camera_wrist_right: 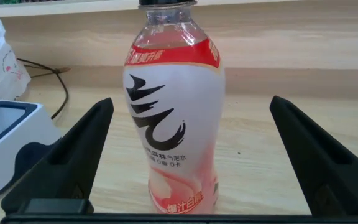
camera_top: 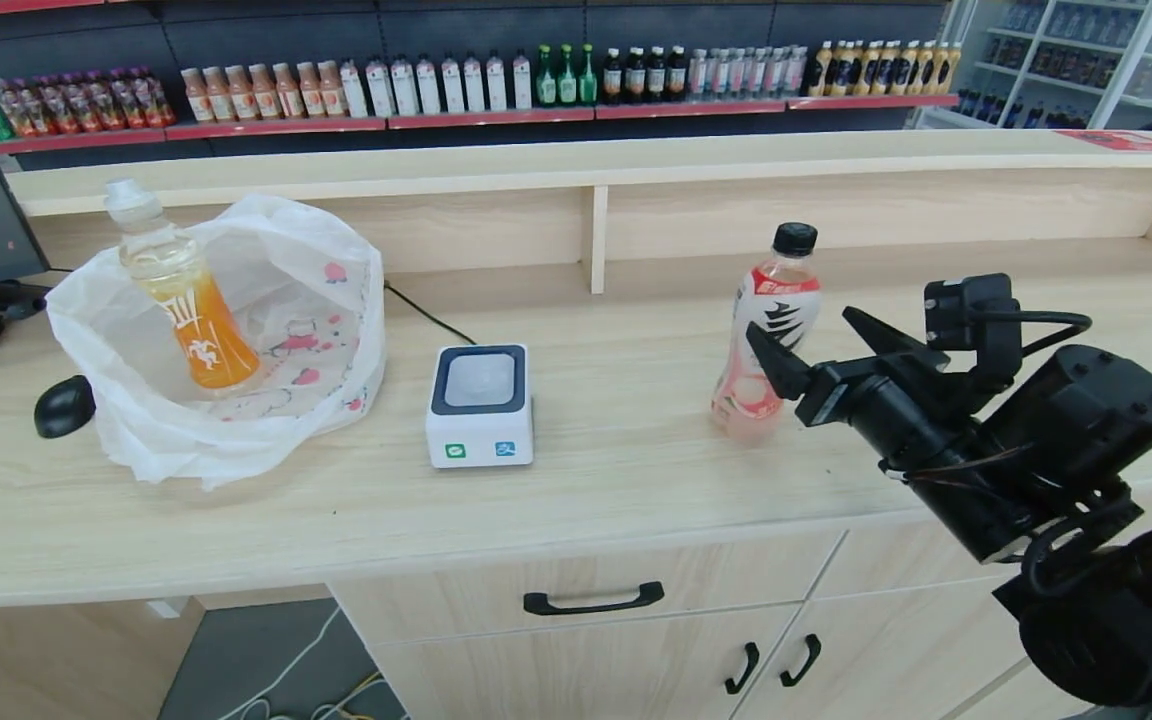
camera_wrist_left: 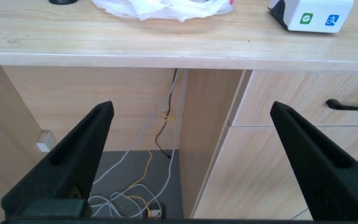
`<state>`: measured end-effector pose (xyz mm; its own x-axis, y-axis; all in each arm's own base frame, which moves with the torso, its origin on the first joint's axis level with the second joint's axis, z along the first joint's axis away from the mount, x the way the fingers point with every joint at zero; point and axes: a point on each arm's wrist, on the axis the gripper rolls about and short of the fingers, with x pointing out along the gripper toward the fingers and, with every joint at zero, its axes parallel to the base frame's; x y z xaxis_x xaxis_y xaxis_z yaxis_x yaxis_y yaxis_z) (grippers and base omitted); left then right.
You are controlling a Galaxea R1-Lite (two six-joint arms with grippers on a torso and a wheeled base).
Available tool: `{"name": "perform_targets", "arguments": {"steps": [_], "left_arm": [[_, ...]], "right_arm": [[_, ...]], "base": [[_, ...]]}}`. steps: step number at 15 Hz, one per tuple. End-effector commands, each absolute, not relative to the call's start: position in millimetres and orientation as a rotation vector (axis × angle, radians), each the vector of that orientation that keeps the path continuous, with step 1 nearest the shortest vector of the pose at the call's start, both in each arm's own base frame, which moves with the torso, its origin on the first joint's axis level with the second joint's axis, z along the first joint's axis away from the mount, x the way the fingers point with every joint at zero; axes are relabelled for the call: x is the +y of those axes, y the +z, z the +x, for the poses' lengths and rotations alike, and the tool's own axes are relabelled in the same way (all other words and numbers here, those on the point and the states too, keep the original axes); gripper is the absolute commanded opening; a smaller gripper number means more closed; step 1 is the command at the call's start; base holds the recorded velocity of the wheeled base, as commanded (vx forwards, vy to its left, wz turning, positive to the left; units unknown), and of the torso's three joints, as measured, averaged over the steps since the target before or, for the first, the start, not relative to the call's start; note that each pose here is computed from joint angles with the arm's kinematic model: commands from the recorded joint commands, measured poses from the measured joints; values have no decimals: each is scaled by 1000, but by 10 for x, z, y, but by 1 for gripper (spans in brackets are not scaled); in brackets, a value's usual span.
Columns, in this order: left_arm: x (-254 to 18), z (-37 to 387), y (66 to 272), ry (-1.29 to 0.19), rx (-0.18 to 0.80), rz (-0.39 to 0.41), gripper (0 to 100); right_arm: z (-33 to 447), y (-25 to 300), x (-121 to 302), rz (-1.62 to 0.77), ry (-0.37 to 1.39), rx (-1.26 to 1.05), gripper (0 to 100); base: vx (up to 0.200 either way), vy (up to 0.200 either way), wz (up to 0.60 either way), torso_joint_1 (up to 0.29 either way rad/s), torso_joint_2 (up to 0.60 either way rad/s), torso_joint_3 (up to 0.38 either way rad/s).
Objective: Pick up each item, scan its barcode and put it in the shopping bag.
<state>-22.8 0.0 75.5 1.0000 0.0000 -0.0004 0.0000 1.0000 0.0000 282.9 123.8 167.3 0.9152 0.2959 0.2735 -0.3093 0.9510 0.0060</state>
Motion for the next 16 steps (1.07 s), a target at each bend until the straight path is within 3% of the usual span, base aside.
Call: {"name": "perform_targets", "arguments": {"steps": [1, 16], "left_arm": [[0, -228, 755, 0, 0, 0, 100], [0, -228, 755, 0, 0, 0, 100]], "right_arm": [[2909, 1532, 1334, 41, 330, -235, 100], [3434, 1392, 1490, 54, 307, -278, 100]], "base": [[0, 0, 0, 0, 0, 0], [0, 0, 0, 0, 0, 0]]}}
